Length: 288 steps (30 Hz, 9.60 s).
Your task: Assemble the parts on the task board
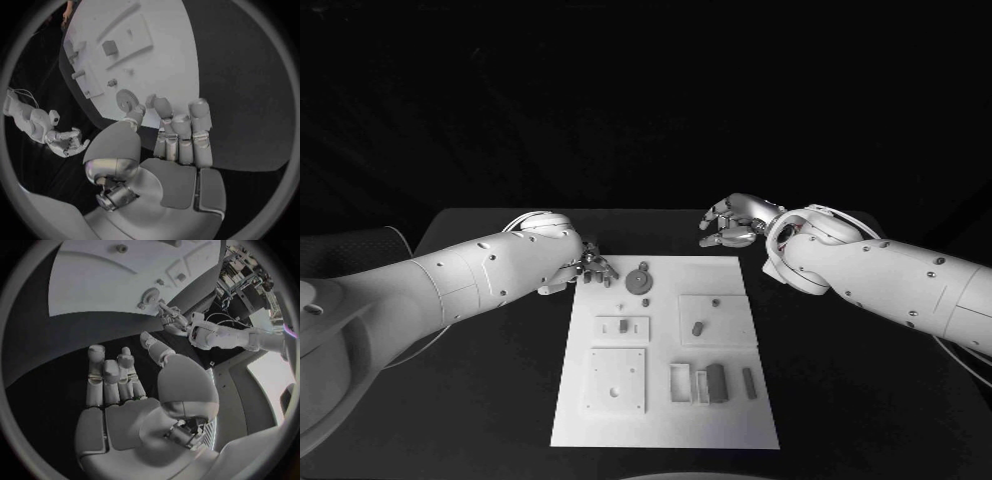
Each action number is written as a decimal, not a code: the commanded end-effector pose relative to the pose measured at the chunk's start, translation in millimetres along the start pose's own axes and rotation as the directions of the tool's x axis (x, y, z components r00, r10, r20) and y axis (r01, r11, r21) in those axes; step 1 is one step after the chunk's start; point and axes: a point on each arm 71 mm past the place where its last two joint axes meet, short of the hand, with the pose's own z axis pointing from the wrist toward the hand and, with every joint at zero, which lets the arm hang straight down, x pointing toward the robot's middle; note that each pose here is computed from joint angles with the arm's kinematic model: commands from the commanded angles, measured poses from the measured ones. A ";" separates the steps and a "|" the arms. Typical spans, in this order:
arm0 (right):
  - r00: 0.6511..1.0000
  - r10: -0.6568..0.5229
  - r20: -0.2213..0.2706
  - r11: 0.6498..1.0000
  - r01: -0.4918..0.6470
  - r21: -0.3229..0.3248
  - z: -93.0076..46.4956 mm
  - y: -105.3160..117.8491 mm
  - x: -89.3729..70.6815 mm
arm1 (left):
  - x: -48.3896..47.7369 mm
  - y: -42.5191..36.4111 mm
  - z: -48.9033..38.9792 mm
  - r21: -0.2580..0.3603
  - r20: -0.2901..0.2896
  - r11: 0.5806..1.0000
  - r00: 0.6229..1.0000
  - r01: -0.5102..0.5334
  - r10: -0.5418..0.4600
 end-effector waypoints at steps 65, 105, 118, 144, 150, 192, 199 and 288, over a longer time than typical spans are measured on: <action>1.000 0.000 -0.020 1.000 0.000 -0.001 -0.4 -0.3 2.4 | 6.3 0.1 -3.3 0.024 -0.059 0.978 0.976 0.209 -0.208; 1.000 -0.003 -0.017 1.000 0.004 0.018 -2.2 -8.5 0.1 | 59.6 12.8 -66.8 0.053 -0.044 0.994 0.995 0.096 -0.094; 1.000 -0.002 -0.020 1.000 0.003 0.017 -2.2 -8.1 1.4 | 61.0 7.8 -65.2 0.057 -0.055 0.996 0.997 0.066 -0.063; 1.000 -0.002 -0.020 1.000 0.003 0.019 -2.6 -9.1 1.6 | 69.9 4.4 -59.5 0.045 -0.070 0.999 0.998 0.004 -0.001; 1.000 -0.002 -0.025 1.000 0.003 0.020 -2.4 -8.6 2.4 | 70.2 5.7 -58.7 0.040 -0.078 0.999 0.997 -0.004 0.007; 1.000 -0.002 -0.028 1.000 0.002 0.021 -3.2 -9.6 3.1 | 72.0 5.4 -56.9 0.045 -0.080 0.999 0.997 -0.022 0.025; 1.000 -0.002 -0.029 1.000 0.002 0.021 -3.2 -9.7 3.2 | 72.8 5.6 -57.0 0.047 -0.087 0.999 0.996 -0.025 0.029; 0.999 -0.001 -0.034 1.000 0.002 0.025 -3.3 -12.1 5.7 | 29.5 -56.2 -69.6 0.571 0.447 0.736 0.890 -0.363 0.092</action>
